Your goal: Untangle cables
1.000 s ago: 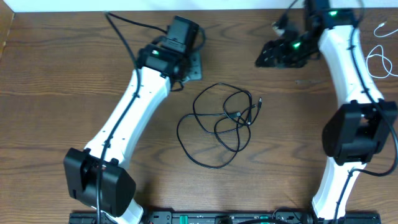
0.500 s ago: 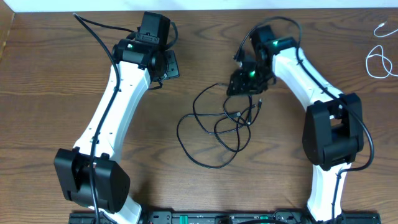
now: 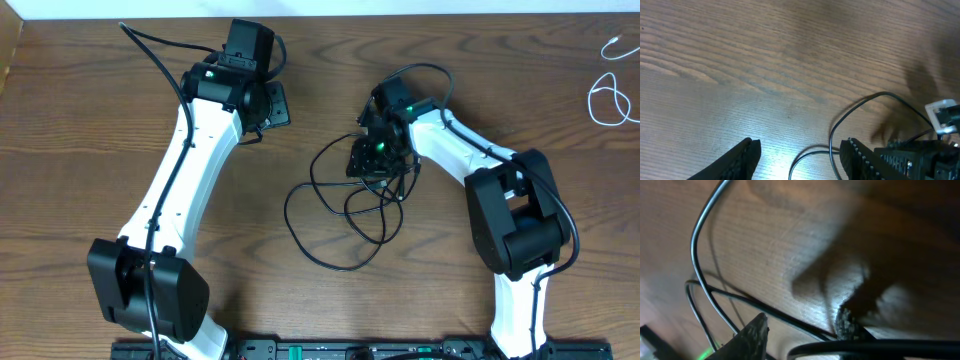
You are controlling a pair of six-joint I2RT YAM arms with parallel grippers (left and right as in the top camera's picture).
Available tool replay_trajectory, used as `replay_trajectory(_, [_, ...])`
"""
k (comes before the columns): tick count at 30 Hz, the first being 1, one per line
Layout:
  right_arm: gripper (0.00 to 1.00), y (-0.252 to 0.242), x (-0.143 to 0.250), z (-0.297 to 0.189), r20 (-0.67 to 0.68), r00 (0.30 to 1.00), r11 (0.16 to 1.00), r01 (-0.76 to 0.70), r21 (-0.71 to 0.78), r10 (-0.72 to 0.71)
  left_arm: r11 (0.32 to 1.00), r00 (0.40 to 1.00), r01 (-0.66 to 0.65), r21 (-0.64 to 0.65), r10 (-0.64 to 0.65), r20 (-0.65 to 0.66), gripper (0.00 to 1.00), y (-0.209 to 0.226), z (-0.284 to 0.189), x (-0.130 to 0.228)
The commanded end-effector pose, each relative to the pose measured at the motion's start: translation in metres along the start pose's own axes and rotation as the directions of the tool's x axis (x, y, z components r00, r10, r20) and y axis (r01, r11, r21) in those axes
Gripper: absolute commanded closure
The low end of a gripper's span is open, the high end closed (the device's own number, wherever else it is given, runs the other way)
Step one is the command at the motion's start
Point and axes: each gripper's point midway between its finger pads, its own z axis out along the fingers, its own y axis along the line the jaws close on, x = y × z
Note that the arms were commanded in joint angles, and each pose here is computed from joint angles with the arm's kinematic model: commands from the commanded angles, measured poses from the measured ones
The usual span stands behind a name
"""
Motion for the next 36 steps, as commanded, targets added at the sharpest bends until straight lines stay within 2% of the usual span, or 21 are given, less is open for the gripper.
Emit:
replay_trajectory(1, [0.65, -0.001, 0.003, 0.004, 0.004, 1.000, 0.999, -0.025, 0.023, 0.025, 1.000, 1.000, 0.007, 0.004, -0.007, 0.011, 0.43, -0.001, -0.006, -0.001])
replay_trajectory(4, [0.72, 0.000, -0.001, 0.002, 0.015, 0.999, 0.999, -0.041, 0.012, 0.041, 1.000, 1.000, 0.000, 0.007, 0.000, 0.009, 0.43, -0.004, -0.006, 0.001])
replay_trajectory(6, [0.88, 0.000, -0.006, -0.003, 0.022, 0.999, 0.999, -0.048, -0.005, 0.048, 1.000, 1.000, -0.008, 0.011, 0.008, 0.009, 0.43, -0.007, -0.006, 0.002])
replay_trajectory(7, [0.99, -0.001, -0.009, -0.007, 0.027, 0.998, 0.999, -0.052, -0.010, 0.052, 1.000, 1.000, -0.013, 0.013, 0.013, 0.008, 0.43, -0.010, -0.006, 0.003])
replay_trajectory(13, [0.99, 0.001, -0.031, -0.061, 0.096, 0.995, 0.999, -0.021, -0.043, 0.025, 0.998, 0.999, -0.051, 0.030, 0.050, 0.004, 0.43, -0.025, -0.007, 0.011])
replay_trajectory(18, [0.99, 0.012, -0.042, -0.138, 0.216, 0.976, 0.993, 0.040, -0.111, -0.015, 0.996, 0.997, -0.079, 0.042, 0.079, 0.001, 0.43, -0.037, -0.008, 0.017])
replay_trajectory(24, [0.99, 0.016, -0.034, -0.224, 0.345, 0.938, 0.974, 0.049, -0.223, 0.032, 0.991, 0.994, -0.110, 0.072, 0.109, 0.013, 0.43, -0.051, -0.010, 0.019])
replay_trajectory(28, [0.99, 0.025, -0.026, -0.258, 0.389, 0.920, 0.945, 0.093, -0.315, 0.039, 0.945, 0.976, -0.215, 0.246, 0.218, 0.014, 0.43, -0.085, -0.015, 0.026])
replay_trajectory(31, [0.99, 0.032, -0.022, -0.277, 0.411, 0.911, 0.916, 0.131, -0.379, 0.040, 0.873, 0.954, -0.288, 0.394, 0.299, 0.035, 0.43, -0.111, -0.024, 0.031])
replay_trajectory(36, [0.99, 0.045, -0.016, -0.306, 0.437, 0.899, 0.826, 0.226, -0.516, 0.026, 0.794, 0.925, -0.359, 0.491, 0.372, 0.074, 0.41, -0.128, -0.033, 0.036])
